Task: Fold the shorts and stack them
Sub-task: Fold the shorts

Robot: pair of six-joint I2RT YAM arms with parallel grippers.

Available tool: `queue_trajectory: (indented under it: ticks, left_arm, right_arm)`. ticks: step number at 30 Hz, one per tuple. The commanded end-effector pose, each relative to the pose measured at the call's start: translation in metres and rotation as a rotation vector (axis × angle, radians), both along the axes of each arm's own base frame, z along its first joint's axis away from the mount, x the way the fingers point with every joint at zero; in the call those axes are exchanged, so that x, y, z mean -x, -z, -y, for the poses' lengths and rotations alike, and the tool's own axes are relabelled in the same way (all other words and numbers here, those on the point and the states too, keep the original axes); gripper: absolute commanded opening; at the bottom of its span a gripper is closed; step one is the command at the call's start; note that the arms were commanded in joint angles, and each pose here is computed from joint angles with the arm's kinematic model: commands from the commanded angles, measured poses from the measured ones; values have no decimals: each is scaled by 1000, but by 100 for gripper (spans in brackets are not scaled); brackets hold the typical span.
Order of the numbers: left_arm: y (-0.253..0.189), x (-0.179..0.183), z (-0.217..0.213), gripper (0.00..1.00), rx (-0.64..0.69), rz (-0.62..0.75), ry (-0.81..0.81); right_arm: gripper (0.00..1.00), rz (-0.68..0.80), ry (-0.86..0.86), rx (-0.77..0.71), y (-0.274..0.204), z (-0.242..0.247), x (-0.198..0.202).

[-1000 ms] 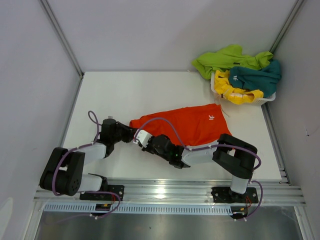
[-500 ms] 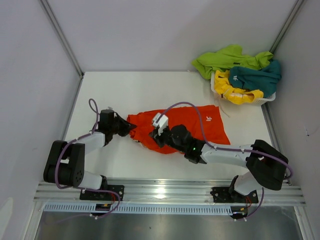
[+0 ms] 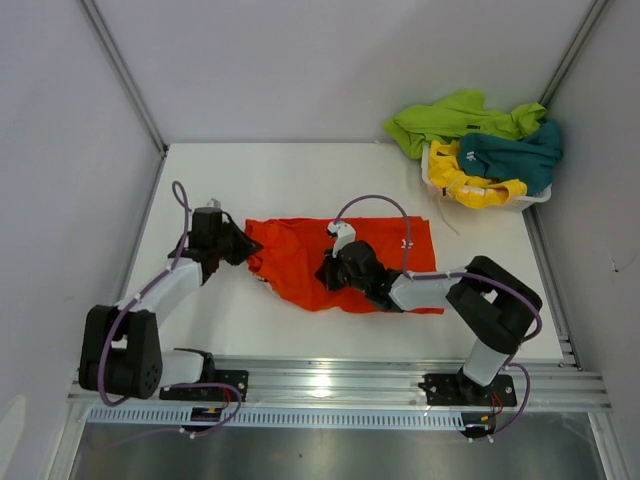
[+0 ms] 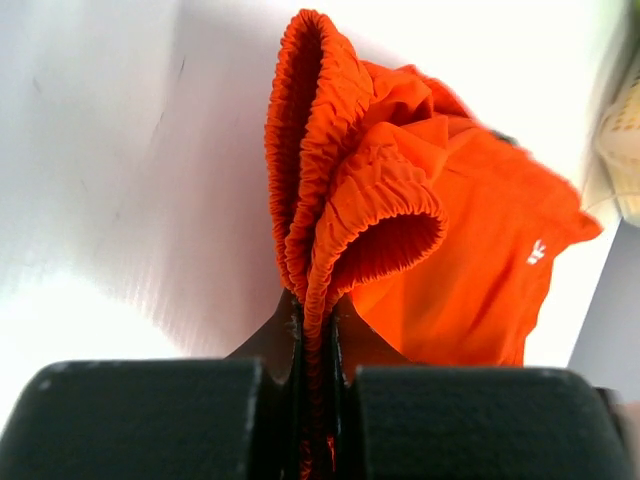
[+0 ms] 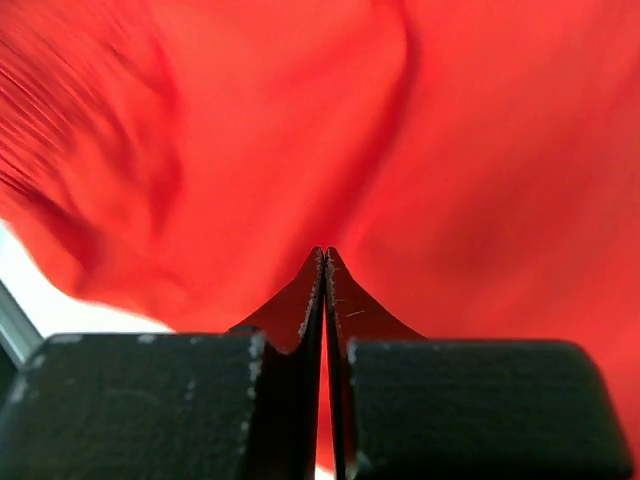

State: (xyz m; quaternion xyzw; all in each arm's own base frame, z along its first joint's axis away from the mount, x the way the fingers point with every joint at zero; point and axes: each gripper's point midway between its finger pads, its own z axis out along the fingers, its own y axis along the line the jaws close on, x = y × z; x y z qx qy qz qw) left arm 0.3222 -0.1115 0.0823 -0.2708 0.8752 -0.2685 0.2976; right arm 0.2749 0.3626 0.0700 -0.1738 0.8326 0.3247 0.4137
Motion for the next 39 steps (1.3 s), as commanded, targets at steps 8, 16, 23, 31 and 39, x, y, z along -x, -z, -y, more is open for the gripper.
queue_trajectory:
  ticks: [8,16,23,31,39]
  left_arm:
    - [-80,-11,-38,0,-211,179,-55]
    - [-107,-16,-52,0,-322,169,-53]
    - [-124,-20,-58,0,-367,165,-55]
    - [-120,-22,-53,0,-391,144,-21]
    - [-131,-25,-33,0,-489,142,-1]
  right_arm:
    - [0,-132,-1,-34,50,-41,41]
    - [0,-118,-11,-71,16,-56,36]
    - [0,-95,90,-53,-38,-10,14]
    - [0,-151,271,25,-43,94,1]
    - [0,-260,341,105,0,135,1]
